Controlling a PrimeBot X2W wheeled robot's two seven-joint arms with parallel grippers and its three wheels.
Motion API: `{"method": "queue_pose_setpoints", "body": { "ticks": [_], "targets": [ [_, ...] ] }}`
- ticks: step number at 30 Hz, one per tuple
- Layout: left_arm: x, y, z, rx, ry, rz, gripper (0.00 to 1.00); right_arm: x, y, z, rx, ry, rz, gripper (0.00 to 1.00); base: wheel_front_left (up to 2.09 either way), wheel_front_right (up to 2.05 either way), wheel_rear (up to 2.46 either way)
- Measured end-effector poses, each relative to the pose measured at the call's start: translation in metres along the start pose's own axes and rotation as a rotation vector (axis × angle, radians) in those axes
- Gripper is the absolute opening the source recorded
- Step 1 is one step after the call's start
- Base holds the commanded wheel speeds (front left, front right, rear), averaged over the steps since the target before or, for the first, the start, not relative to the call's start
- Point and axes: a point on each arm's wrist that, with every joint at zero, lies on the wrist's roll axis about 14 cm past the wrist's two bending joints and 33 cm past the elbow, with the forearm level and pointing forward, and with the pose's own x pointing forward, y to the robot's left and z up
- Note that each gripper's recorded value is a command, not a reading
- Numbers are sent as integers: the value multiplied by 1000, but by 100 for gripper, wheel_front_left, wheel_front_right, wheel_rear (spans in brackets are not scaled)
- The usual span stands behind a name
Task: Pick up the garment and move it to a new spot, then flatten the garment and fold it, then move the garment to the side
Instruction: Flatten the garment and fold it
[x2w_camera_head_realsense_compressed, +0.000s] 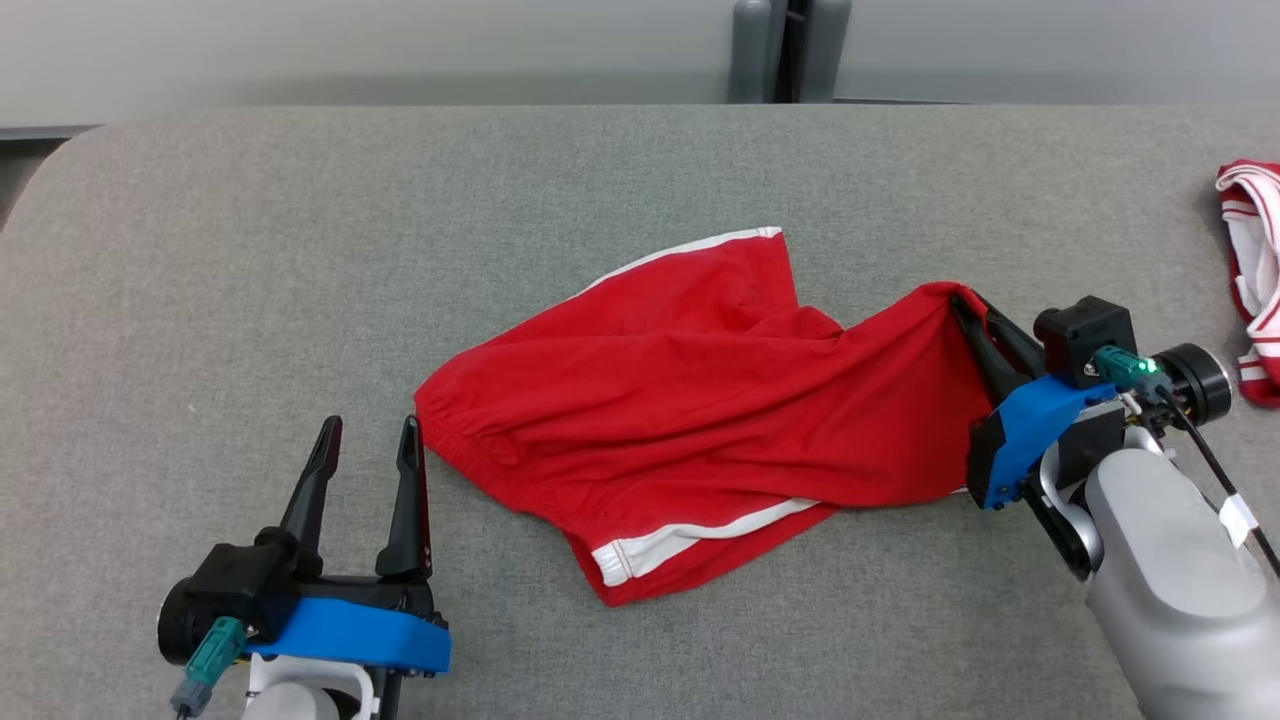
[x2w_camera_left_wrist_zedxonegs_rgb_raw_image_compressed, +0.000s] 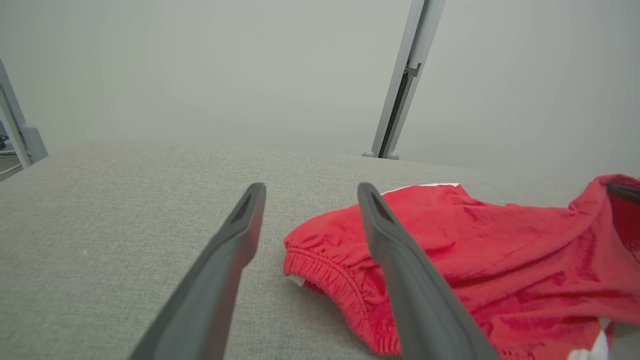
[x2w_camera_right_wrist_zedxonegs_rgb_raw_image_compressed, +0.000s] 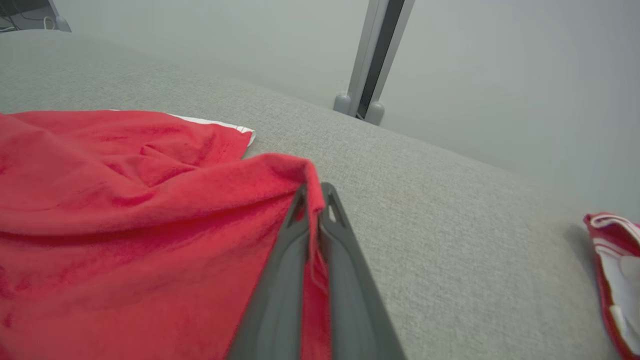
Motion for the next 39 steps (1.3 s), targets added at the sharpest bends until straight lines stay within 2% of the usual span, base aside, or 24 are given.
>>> {"method": "queue_pose_setpoints", "body": {
  "ticks": [1,2,3,4,13,20,31,39],
  "targets": [
    [0,2,-1,1,3,5,100,4,1,-2,5,7,2,0,0,0,0],
    [-1,3,-2,2,7,12,100,8,3,-6,7,17,6,23,0,0,0],
    [-1,4,-3,3,10,15,100,11,5,-7,11,18,10,73,0,0,0],
    [-1,5,-4,3,13,17,100,13,5,-8,18,14,8,100,0,0,0],
    [3,-4,0,17,-1,-12,100,-2,-16,8,86,-103,-79,100,0,0,0],
    [1,-16,3,28,-10,-51,100,-52,-37,29,142,-247,-187,100,0,0,0],
    [-9,-31,8,35,-22,-97,100,-132,-31,34,194,-366,-307,100,0,0,0],
    [-15,-28,8,44,-21,-92,100,-152,-17,28,214,-367,-323,100,0,0,0]
  ]
}}
